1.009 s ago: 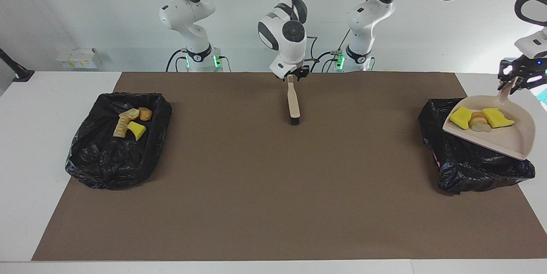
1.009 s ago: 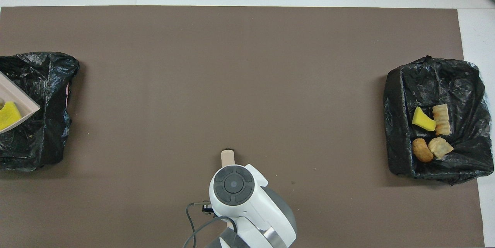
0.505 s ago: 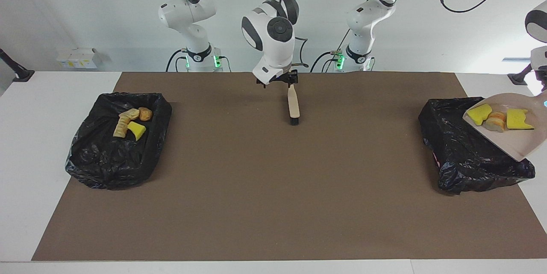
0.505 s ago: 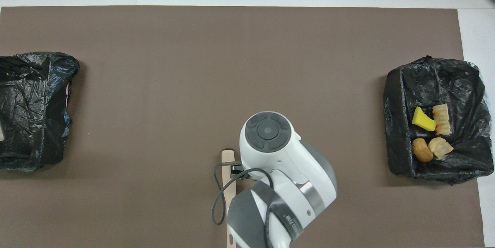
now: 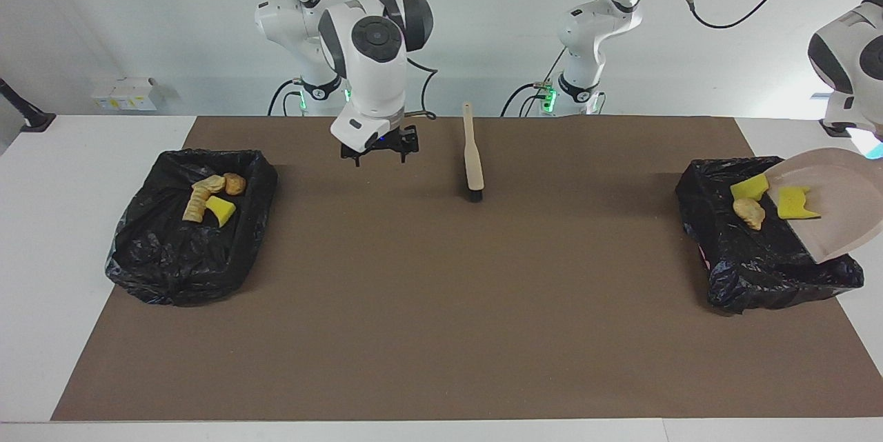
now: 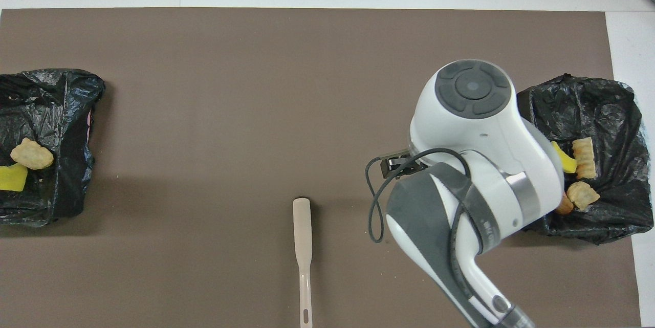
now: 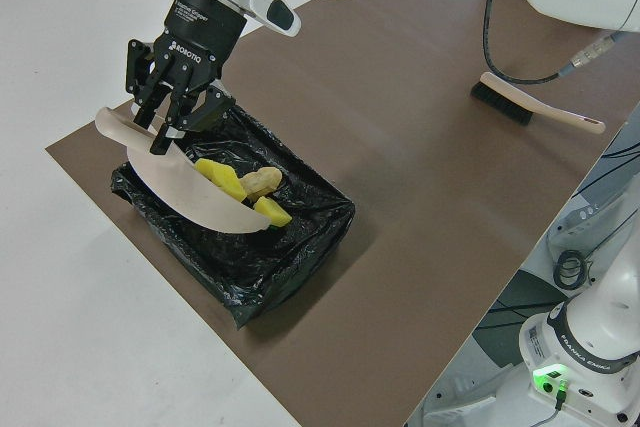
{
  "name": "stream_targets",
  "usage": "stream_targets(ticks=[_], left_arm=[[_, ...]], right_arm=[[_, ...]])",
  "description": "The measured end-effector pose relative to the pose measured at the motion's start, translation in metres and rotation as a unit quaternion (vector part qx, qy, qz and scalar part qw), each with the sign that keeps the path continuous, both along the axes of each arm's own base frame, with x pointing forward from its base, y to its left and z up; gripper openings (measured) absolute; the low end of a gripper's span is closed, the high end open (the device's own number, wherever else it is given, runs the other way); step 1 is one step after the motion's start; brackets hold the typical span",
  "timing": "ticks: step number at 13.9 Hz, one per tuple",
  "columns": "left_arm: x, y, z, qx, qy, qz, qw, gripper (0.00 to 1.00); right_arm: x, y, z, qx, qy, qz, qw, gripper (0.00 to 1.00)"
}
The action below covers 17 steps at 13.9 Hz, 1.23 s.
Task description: Sweep and dump trash in bin
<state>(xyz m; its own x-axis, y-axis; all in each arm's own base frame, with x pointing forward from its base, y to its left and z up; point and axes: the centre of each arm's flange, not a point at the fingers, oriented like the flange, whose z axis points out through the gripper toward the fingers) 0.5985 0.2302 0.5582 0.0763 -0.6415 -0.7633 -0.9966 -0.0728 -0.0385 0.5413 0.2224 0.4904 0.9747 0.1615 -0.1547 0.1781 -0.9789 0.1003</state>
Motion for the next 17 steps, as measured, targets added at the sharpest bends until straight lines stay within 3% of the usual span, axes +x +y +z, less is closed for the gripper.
stream_targets(ticks=[4, 6, 8, 10, 13, 17], left_arm=[[0.006, -0.027, 0.018, 0.025, 0.005, -0.01, 1.0, 0.32], [0.007, -0.035, 0.032, 0.019, -0.008, -0.009, 1.0, 0.32], [0.006, -0.041, 0.039, -0.024, -0.025, 0.002, 0.999, 0.32], [0.003, -0.049, 0.043, -0.096, -0.057, 0.024, 0.993, 0.32], [-0.013, -0.064, 0.053, -0.196, -0.116, 0.111, 0.967, 0.32], [-0.018, -0.118, 0.044, -0.269, -0.18, 0.283, 0.903, 0.32]], right_arm=[[0.035, -0.089, 0.032, -0.003, -0.017, 0.026, 1.0, 1.0], [0.046, -0.14, 0.045, 0.003, -0.023, 0.031, 0.999, 1.0], [0.049, -0.174, 0.056, 0.003, -0.032, 0.015, 0.999, 1.0], [0.045, -0.202, 0.071, 0.0, -0.043, -0.01, 0.999, 1.0], [0.035, -0.231, 0.09, -0.006, -0.048, -0.037, 0.998, 1.0], [0.018, -0.237, 0.11, -0.01, -0.045, -0.046, 0.998, 1.0]])
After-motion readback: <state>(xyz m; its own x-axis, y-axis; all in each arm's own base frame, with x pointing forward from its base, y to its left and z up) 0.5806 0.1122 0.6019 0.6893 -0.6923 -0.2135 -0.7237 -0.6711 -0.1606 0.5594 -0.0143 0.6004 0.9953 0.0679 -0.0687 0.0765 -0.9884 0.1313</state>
